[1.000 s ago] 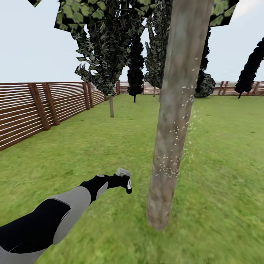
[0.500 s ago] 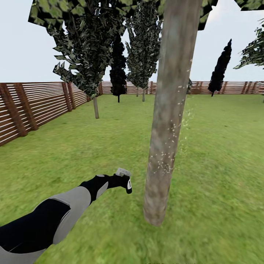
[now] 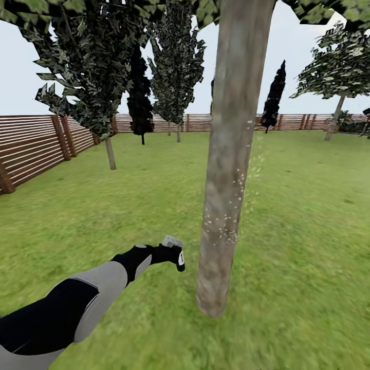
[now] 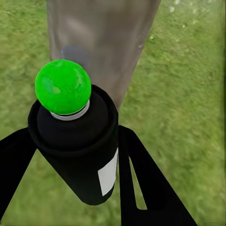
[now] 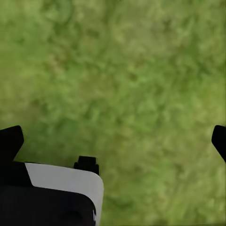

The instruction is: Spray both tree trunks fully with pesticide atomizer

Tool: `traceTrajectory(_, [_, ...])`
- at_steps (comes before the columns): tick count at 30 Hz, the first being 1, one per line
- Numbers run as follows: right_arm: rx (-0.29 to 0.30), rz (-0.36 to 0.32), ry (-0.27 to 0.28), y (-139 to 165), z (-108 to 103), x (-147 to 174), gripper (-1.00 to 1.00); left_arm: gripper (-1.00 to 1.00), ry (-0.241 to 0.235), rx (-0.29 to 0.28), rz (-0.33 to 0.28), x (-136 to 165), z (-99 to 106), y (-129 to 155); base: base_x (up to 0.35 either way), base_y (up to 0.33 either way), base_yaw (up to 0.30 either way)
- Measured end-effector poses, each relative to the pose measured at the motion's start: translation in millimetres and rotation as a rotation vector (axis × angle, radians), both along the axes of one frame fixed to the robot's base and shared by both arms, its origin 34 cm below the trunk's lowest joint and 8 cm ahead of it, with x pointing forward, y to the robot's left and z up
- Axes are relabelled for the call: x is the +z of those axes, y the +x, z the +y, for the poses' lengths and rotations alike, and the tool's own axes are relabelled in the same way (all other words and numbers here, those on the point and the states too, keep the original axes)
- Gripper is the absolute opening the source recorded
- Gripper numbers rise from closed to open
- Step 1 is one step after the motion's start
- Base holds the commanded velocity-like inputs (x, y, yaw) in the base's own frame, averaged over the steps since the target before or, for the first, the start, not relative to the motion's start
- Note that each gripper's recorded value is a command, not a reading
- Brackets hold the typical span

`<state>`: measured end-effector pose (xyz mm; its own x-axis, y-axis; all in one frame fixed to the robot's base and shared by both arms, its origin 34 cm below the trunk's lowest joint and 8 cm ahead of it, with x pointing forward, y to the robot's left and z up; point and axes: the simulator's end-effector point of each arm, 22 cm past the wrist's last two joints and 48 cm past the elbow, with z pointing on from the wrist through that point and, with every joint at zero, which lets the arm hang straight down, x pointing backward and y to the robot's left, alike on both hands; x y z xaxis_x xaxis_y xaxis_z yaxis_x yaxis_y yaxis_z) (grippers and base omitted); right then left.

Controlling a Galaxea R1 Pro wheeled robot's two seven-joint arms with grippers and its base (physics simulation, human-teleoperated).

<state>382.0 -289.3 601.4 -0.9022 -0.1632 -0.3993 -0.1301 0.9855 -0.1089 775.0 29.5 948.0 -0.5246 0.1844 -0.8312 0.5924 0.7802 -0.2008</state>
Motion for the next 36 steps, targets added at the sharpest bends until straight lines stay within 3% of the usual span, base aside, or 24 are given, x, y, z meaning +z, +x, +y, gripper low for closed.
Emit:
traceTrajectory(9, [0.0, 0.0, 0.0, 0.0, 0.2, 0.0, 1.0, -1.0, 0.001, -0.001, 0.0, -0.1, 0.0, 0.0, 0.026, 0.345, -0.289])
traceTrajectory(19, [0.001, 0.001, 0.003, -0.1, 1.6, -0.1, 1.0, -1.0, 0.002, -0.001, 0.002, -0.7, 0.0, -0.5, 0.002, 0.35, -0.118])
traceTrajectory(29, [0.002, 0.001, 0.005, -0.2, 2.8, -0.2, 1.0, -1.0, 0.0, -0.002, 0.0, -0.2, -0.2, -0.3, 0.137, 0.334, -0.297])
traceTrajectory(36, [0.005, -0.002, 0.005, 1.0, 3.1, -0.1, 1.0, -1.0, -0.002, -0.01, 0.002, -0.8, -4.3, -1.8, 0.082, 0.087, -0.199])
